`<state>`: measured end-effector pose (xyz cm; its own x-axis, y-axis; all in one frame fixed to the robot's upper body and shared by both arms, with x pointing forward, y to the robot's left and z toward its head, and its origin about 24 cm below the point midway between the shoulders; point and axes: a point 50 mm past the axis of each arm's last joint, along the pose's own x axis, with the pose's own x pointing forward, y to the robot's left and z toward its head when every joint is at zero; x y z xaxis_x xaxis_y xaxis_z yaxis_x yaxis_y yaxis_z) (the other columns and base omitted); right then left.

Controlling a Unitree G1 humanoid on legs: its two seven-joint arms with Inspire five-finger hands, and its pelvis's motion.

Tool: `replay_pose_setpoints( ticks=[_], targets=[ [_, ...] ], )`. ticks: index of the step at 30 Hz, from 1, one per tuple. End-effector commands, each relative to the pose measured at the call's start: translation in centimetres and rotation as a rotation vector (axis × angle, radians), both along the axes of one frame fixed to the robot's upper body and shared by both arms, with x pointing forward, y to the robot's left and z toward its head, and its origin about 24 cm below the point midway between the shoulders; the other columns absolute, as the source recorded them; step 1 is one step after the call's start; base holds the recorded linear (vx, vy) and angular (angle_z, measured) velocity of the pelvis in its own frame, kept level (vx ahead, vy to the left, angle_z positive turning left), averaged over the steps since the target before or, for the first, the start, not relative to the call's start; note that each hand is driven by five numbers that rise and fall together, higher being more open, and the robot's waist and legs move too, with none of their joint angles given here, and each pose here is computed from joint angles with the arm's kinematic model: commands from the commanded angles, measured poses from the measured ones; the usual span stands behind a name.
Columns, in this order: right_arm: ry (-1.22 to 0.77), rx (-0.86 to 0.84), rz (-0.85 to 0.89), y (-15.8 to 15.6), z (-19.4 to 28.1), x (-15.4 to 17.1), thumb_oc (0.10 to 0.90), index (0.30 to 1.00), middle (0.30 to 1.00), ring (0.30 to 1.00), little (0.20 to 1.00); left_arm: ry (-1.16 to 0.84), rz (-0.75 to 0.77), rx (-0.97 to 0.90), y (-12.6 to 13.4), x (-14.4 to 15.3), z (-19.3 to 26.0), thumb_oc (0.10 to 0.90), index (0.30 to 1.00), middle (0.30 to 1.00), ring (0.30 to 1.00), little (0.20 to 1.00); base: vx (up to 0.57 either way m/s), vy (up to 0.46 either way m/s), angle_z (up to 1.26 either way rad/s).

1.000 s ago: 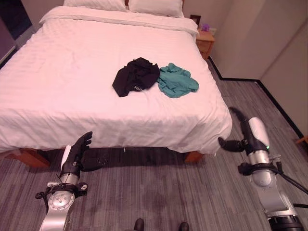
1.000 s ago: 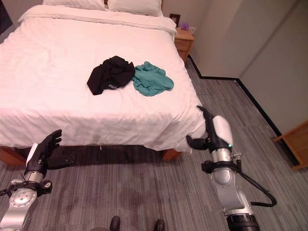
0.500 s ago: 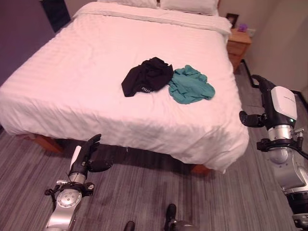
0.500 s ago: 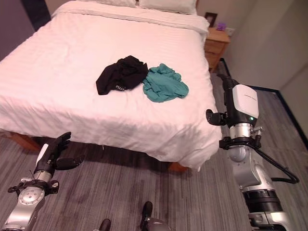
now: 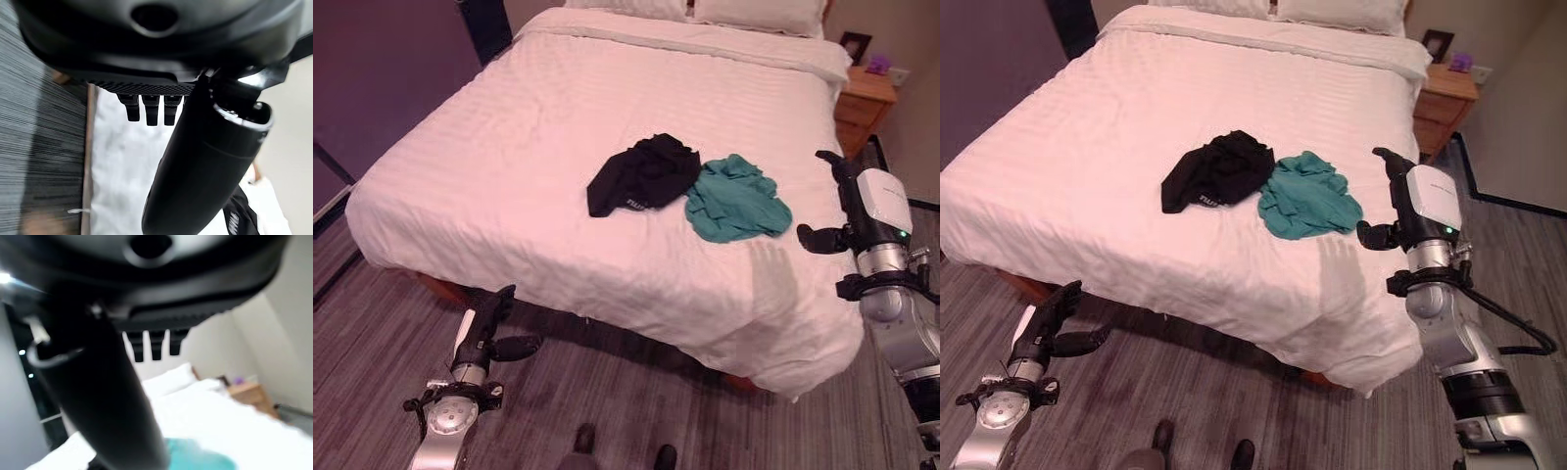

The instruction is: Pick up bed clothes into laundry basket.

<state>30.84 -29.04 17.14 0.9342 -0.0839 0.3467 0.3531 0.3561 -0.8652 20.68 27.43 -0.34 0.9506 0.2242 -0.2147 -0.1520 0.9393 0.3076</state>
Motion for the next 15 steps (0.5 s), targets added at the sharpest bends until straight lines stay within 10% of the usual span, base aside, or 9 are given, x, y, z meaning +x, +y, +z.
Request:
replay_pose_setpoints(
  ticks=[1, 15],
  targets=[
    [-0.23, -0.063, 0.063, 0.7, 6.8, 0.7, 0.8, 0.9, 0.9, 0.9, 0.9, -0.272, -0.045, 0.068, 0.5, 1.4, 5.4, 0.8, 0.9, 0.9, 0.9, 0.9, 0.38, 0.214, -0.46],
    [-0.021, -0.124, -0.197, -3.0, 2.0, 2.2, 0.8, 0.9, 0.9, 0.9, 0.9, -0.176, -0.131, 0.045, 0.1, 1.1, 4.2, 0.8, 0.9, 0.9, 0.9, 0.9, 0.14, 0.188, -0.29]
  ],
)
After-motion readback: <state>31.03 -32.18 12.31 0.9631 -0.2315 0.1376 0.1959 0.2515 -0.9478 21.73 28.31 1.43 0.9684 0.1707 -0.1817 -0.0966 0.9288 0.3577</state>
